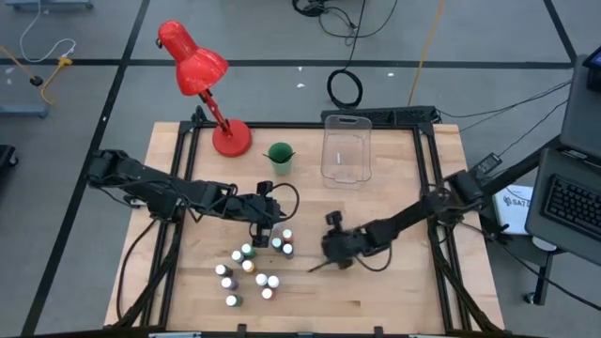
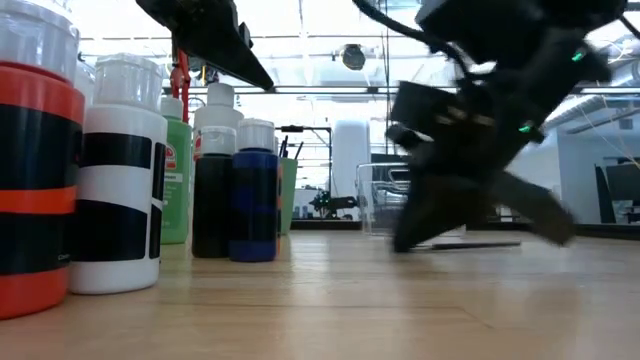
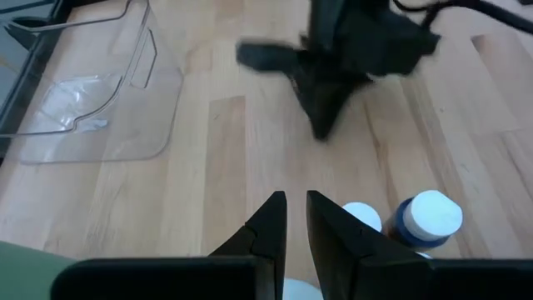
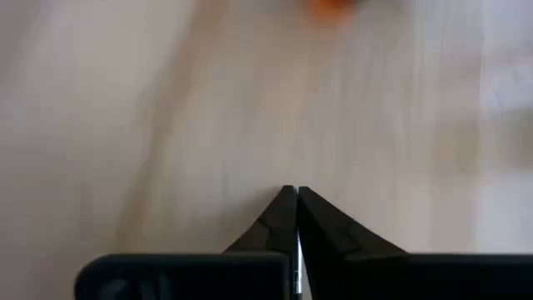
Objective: Pick & Place Paint Supplies
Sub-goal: Put the silver paintbrush into the green cup
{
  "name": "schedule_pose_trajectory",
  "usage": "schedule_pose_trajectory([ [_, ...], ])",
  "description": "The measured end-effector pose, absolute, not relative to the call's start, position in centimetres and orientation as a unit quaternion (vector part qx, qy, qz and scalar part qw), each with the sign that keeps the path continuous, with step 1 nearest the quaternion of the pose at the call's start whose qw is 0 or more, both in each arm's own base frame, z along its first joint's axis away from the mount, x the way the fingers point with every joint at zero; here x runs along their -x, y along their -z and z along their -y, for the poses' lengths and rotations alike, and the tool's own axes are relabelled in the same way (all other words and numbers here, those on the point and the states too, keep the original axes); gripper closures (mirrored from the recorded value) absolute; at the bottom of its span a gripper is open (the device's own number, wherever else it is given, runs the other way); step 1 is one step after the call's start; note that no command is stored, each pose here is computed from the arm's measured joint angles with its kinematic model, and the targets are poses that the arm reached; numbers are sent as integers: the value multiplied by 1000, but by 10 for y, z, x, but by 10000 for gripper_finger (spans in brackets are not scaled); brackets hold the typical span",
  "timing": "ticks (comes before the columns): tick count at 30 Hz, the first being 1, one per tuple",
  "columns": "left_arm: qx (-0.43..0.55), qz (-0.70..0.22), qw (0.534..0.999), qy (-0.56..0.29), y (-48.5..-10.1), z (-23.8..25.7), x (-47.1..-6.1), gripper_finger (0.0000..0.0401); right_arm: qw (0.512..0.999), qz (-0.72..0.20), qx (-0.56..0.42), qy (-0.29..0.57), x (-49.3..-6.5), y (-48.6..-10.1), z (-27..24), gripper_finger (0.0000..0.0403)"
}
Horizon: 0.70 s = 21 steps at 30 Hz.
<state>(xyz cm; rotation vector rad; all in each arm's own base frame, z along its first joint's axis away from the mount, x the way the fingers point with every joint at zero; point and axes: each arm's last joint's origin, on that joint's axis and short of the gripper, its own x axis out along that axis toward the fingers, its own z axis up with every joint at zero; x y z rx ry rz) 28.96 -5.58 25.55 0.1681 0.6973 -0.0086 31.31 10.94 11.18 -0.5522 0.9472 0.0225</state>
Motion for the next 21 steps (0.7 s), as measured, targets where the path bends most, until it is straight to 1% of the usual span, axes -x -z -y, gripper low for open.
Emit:
schedule_pose_trajectory([
  [2, -83, -341, 936, 4, -255, 56, -290, 348, 860, -433, 270, -8, -309, -126, -113, 403],
  [7, -95, -340, 935, 9, -256, 56, -290, 348, 909, -325, 262, 1, -302, -187, -122, 402],
  [15, -108, -337, 935, 14, -256, 56, -290, 348, 953, -195, 232, 3, -286, -249, -124, 402],
  [18, -134, -325, 936, 24, -257, 57, -292, 347, 971, -118, 209, -23, -284, -272, -124, 402],
  [21, -156, -287, 944, 49, -256, 61, -298, 347, 977, -46, 198, -70, -281, -291, -126, 402],
])
